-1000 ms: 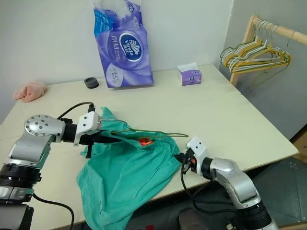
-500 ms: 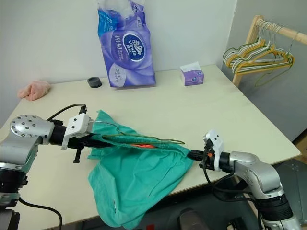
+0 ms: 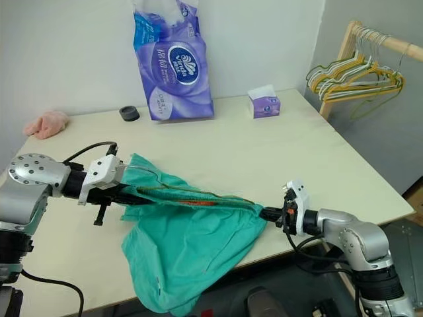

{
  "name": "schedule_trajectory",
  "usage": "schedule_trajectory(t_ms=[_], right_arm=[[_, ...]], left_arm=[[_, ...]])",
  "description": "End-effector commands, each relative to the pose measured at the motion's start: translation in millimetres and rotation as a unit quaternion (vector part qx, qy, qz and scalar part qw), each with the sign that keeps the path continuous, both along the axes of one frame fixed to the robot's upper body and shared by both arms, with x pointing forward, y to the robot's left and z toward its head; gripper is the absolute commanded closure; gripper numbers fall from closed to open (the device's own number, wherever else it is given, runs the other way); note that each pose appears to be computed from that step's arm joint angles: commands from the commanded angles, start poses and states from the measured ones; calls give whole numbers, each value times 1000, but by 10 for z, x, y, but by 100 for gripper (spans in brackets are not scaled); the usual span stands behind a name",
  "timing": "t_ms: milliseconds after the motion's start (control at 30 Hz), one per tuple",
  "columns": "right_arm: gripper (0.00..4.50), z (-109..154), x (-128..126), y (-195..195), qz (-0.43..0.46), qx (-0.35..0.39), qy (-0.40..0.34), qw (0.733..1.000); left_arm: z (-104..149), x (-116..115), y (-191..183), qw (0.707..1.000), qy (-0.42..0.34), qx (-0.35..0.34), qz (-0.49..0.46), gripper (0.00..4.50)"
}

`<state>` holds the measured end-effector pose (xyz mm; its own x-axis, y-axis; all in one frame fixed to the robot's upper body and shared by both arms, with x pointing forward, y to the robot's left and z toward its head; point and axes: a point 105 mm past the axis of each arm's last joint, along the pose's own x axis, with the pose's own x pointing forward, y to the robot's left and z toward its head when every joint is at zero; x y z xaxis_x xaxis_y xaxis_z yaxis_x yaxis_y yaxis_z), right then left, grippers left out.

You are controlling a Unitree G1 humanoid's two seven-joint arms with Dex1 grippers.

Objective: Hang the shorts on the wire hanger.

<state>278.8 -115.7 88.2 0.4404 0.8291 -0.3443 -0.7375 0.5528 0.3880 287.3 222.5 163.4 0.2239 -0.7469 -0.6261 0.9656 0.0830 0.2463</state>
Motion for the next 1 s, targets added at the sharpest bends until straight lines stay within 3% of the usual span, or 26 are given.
schedule_trajectory(t_ms=[33,533,800,1000], right_arm=[[449,114,80,-127,-25,-3,-20,999],[449,185,-90,-28,37,-29,-49,998],[449,72,-146,-24,51,-50,-46,996],[449,102,-144,9,54,-44,-52,996]], left_arm=[[50,11,153,999,-20,36,15,450],[-15,214,289,995,-52,57,61,450],[158,199,52,997,-25,-35,60,450],[7,88,133,999,-7,18,45,450]])
